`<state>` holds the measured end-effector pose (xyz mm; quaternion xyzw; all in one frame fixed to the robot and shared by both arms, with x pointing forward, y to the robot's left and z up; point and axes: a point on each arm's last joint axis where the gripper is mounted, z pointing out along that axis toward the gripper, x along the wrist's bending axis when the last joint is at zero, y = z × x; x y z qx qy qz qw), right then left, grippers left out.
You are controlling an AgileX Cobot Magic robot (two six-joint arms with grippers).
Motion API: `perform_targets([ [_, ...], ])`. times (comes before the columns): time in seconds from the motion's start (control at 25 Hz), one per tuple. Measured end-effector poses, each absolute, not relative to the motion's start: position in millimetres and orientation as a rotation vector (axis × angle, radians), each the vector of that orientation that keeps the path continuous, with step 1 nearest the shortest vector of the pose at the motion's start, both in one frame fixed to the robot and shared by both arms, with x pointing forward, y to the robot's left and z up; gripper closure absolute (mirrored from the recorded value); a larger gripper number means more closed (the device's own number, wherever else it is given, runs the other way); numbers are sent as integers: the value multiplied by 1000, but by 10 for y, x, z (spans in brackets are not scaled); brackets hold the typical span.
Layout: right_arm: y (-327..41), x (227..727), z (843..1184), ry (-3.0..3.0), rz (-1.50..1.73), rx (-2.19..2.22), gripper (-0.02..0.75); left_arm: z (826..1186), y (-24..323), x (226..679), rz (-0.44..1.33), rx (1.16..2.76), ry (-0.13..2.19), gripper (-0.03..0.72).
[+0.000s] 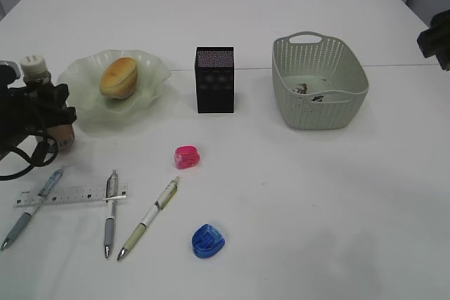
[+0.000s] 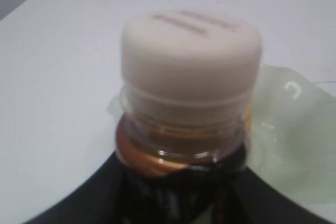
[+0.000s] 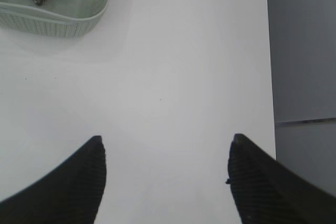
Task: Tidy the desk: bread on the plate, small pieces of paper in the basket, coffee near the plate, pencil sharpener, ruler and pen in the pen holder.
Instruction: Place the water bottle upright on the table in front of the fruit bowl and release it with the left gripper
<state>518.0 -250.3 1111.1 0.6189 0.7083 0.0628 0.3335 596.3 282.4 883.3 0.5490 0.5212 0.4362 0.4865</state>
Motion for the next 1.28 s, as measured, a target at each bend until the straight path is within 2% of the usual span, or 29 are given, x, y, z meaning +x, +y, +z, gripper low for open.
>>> perform_targets([
  [1.28, -2503, 5181, 11111, 1849, 166, 1615, 177, 8823, 2750, 5999, 1028, 1392, 1183, 400],
])
